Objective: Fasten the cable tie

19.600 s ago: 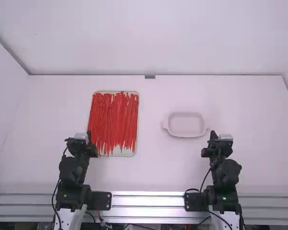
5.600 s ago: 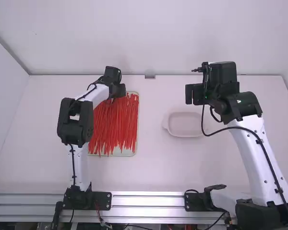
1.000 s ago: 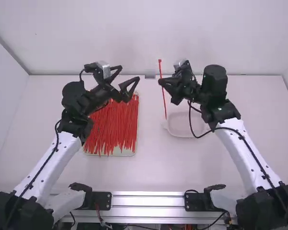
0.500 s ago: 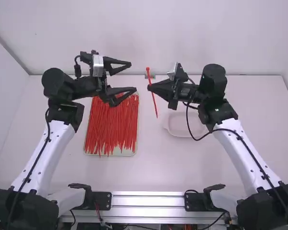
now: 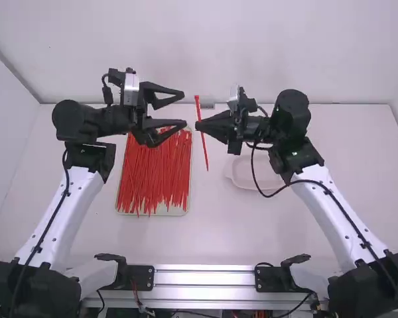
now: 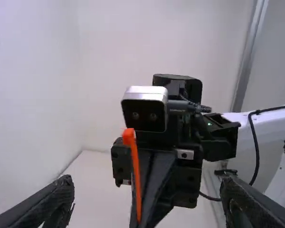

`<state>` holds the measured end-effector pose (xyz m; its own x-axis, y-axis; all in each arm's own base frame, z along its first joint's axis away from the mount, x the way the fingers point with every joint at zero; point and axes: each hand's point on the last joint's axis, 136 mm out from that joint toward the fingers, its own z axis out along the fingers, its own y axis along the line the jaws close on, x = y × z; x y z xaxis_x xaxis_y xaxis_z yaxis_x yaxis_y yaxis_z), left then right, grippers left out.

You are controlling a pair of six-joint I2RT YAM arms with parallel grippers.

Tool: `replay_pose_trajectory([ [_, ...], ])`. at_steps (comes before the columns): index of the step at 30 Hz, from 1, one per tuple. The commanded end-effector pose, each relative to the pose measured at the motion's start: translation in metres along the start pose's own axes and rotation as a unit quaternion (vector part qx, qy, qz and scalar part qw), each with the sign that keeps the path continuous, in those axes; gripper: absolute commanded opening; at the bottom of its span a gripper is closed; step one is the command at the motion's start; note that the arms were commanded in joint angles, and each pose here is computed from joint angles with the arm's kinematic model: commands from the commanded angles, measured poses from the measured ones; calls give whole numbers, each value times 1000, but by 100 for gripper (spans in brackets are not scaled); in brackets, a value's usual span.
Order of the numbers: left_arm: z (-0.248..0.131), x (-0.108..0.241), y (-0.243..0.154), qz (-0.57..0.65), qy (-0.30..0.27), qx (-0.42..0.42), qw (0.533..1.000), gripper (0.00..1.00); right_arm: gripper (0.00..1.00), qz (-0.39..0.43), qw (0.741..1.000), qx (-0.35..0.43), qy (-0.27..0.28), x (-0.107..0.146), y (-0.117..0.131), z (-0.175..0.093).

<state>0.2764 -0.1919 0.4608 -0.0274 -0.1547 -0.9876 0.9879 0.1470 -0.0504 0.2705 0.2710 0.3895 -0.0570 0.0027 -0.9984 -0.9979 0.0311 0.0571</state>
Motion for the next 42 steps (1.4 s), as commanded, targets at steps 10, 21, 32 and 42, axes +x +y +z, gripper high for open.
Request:
replay_pose_trajectory([
  [10, 10, -6, -15, 3, 1, 26, 1000, 60, 0, -23, 999, -38, -1, 1, 15, 8],
  [21, 17, -6, -12, -14, -9, 15, 1000, 32, 0, -20, 999, -37, -4, -1, 15, 7],
  [32, 24, -9, -14, -14, -21, 13, 1000, 27, 0, -20, 999, -38, -4, -1, 15, 7],
  [42, 21, -7, -8, -13, -20, 3, 1000, 2, 0, -20, 999, -38, -4, -1, 15, 7],
])
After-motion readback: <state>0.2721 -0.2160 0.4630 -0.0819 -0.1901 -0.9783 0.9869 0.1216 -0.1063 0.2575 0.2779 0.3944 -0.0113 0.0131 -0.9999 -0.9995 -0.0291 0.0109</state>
